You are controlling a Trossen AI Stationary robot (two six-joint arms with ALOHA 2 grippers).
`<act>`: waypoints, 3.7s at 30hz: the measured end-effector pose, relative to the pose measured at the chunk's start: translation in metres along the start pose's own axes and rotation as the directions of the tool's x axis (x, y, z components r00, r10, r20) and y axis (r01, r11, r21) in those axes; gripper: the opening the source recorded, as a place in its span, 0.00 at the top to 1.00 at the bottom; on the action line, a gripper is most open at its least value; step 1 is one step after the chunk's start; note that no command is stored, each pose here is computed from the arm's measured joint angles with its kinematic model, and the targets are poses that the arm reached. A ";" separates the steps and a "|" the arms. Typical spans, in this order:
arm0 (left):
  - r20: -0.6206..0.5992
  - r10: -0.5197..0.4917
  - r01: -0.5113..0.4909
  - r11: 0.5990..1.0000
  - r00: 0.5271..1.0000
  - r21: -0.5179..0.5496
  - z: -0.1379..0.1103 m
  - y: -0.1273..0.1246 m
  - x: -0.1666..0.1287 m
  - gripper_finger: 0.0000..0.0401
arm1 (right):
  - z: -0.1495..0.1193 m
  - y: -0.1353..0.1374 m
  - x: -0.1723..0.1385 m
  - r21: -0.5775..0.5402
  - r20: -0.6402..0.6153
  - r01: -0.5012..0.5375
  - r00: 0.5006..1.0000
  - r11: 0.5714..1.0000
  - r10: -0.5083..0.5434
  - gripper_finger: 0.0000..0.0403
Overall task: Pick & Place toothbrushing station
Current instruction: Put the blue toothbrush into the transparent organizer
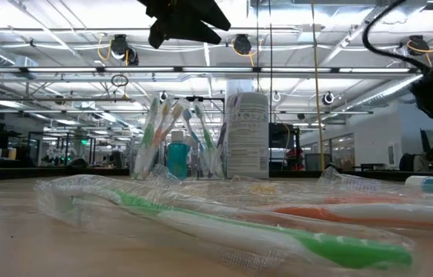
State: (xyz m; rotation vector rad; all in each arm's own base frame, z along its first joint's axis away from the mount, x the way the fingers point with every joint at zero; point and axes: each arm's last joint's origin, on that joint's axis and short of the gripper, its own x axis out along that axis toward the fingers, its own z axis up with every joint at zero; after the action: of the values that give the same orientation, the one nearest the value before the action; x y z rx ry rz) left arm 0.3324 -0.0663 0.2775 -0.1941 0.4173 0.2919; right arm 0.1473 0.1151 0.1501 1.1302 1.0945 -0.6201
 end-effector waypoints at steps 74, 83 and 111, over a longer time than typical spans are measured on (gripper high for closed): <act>0.020 -0.031 0.032 0.999 0.999 -0.020 0.000 -0.003 0.006 0.61 | 0.087 0.078 -0.068 -0.811 0.555 0.058 0.392 0.582 0.734 1.00; 0.262 -0.068 0.071 0.997 0.963 -0.002 -0.007 -0.015 0.056 0.61 | 0.086 0.081 -0.073 -0.860 0.495 0.069 0.355 0.506 0.793 1.00; 0.414 -0.065 0.043 0.997 0.908 0.062 0.002 0.005 0.079 0.77 | 0.098 0.081 -0.076 -0.839 0.541 0.131 0.321 0.529 0.778 1.00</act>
State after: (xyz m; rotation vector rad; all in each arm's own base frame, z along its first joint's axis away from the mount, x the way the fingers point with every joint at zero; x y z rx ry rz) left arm 0.4006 -0.0424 0.2452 -0.0877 -0.0055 0.2594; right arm 0.2226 0.0434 0.2547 0.0611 -0.0380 -0.1925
